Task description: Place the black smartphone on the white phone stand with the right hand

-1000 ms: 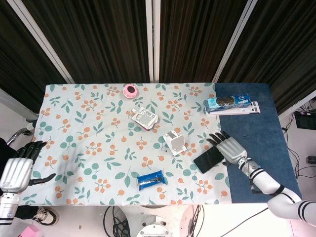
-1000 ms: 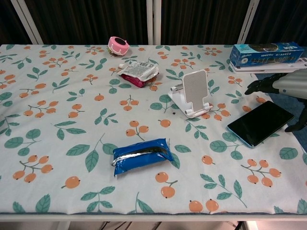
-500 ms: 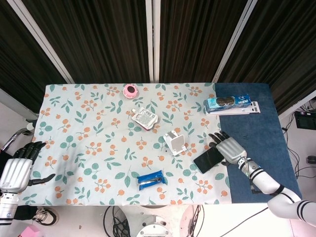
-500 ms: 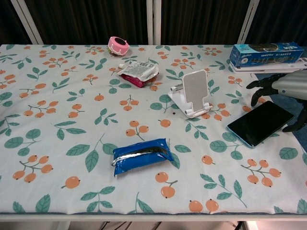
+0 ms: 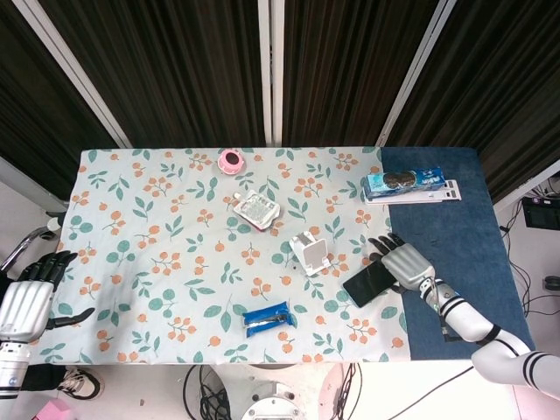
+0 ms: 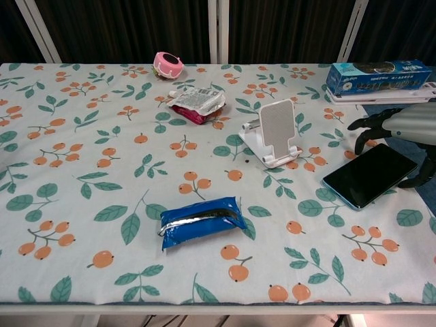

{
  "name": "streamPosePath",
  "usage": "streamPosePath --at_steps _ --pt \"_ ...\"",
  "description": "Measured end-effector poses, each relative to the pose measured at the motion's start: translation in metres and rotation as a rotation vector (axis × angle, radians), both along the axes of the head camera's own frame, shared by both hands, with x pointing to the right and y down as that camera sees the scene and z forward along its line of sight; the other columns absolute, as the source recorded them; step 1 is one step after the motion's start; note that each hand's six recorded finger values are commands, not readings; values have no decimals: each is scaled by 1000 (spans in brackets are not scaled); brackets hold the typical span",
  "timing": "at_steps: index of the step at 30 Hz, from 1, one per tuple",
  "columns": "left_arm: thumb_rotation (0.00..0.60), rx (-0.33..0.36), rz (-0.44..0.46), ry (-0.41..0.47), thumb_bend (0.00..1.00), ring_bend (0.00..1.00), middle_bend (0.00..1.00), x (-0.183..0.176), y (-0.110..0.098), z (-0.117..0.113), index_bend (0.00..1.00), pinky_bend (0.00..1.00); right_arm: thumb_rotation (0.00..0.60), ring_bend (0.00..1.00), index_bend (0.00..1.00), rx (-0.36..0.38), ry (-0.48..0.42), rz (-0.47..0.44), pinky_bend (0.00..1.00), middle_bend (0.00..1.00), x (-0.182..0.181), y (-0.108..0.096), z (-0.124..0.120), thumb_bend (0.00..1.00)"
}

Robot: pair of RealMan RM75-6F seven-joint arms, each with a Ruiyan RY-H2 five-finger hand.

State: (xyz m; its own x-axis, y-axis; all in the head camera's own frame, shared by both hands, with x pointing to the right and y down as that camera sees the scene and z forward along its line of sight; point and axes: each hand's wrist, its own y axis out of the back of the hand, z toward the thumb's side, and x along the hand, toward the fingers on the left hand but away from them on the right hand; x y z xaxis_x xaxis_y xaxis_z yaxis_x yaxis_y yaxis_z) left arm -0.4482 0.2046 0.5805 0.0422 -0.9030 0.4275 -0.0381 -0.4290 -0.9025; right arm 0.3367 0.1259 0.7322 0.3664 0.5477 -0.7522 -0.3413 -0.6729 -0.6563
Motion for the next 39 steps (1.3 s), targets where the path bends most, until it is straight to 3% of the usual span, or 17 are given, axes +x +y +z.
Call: streamPosePath --at_steps 6,13,19,27,35,39 --pt "423 -1 -3 0 0 113 134 -1 1 0 142 215 600 0 459 5 -13 8 0 9 -2 0 0 148" --pt "422 0 -8 4 0 113 134 -2 2 0 143 215 600 9 610 26 -55 18 10 157 -6 -1 -6 176" --pt "425 0 -6 6 0 113 134 -2 2 0 143 215 600 190 636 52 -76 12 215 315 -5 -3 -12 191" --pt "424 -3 -8 4 0 114 134 -2 3 1 142 215 600 410 647 80 -79 8 276 415 -3 -5 -15 206" --pt "423 4 -7 4 0 113 134 -2 2 -1 142 215 600 438 653 145 -132 14 281 461 -7 -15 -34 212" --pt "423 11 -7 5 0 114 134 -2 2 -2 143 215 600 437 643 270 -167 -18 280 468 -11 -32 -60 203"
